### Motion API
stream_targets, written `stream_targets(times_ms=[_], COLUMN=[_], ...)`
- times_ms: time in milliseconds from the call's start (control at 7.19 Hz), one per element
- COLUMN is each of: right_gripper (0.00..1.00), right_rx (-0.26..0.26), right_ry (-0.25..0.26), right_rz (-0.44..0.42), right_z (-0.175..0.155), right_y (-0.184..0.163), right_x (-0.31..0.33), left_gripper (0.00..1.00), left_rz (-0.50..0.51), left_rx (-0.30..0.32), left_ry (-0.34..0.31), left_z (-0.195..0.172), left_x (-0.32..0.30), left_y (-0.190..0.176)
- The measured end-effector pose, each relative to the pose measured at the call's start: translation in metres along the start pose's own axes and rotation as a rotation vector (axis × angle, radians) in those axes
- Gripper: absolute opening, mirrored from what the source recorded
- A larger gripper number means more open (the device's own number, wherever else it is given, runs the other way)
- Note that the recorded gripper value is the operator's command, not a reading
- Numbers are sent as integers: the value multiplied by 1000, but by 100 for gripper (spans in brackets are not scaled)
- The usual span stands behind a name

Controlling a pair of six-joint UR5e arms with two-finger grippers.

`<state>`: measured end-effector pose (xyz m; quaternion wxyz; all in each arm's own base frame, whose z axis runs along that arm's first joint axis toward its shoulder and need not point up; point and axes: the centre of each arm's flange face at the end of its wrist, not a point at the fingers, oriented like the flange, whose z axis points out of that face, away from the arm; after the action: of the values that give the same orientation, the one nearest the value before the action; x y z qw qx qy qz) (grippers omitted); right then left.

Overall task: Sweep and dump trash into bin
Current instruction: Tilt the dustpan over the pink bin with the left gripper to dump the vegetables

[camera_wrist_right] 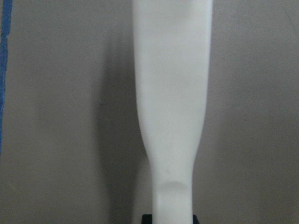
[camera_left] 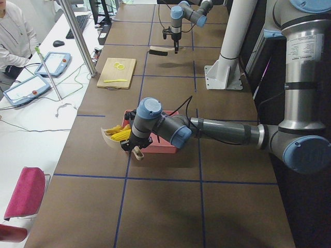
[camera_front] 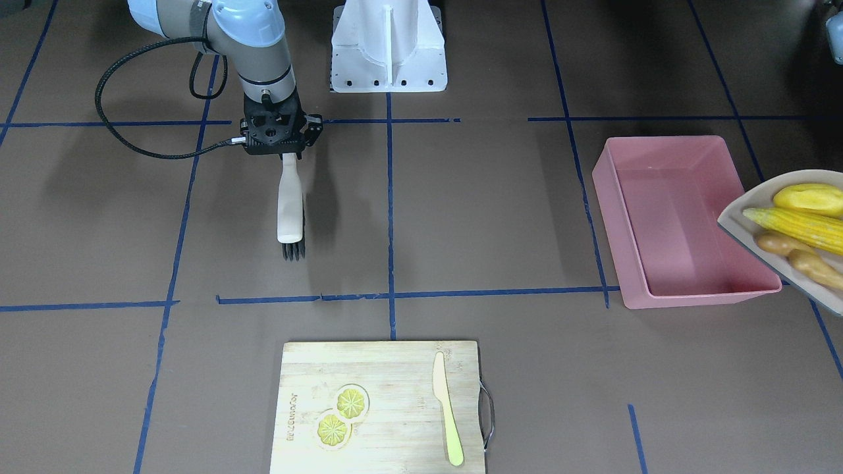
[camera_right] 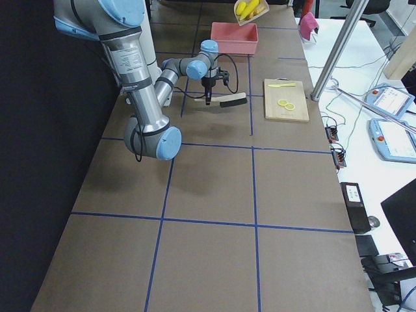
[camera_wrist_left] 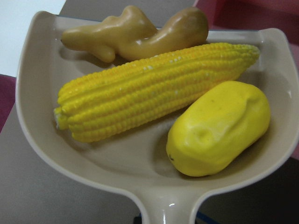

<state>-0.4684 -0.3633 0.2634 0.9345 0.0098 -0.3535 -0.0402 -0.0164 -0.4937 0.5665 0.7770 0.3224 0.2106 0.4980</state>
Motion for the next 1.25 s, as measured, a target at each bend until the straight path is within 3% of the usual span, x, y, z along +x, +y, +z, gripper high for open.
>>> stream_targets(times_ms=[278,696,974,1252], right_gripper=[0,0,0,0], right_rx=[-1,1,1,2], right_ry=[2,3,2,2], right_rz=[0,-1,-1,1], right_z=[1,1,1,1], right_y=[0,0,0,0], right_x=[1,1,1,0], left_gripper=[0,0,0,0], left_rz=[185,323,317,187], left_rx=[-67,-119,-120,-81], left_ry=[72,81,84,80], left_z=[-3,-7,-6,-11], left_x=[-21,-35,-37,-40], left_y=[-17,-31,-32,-42])
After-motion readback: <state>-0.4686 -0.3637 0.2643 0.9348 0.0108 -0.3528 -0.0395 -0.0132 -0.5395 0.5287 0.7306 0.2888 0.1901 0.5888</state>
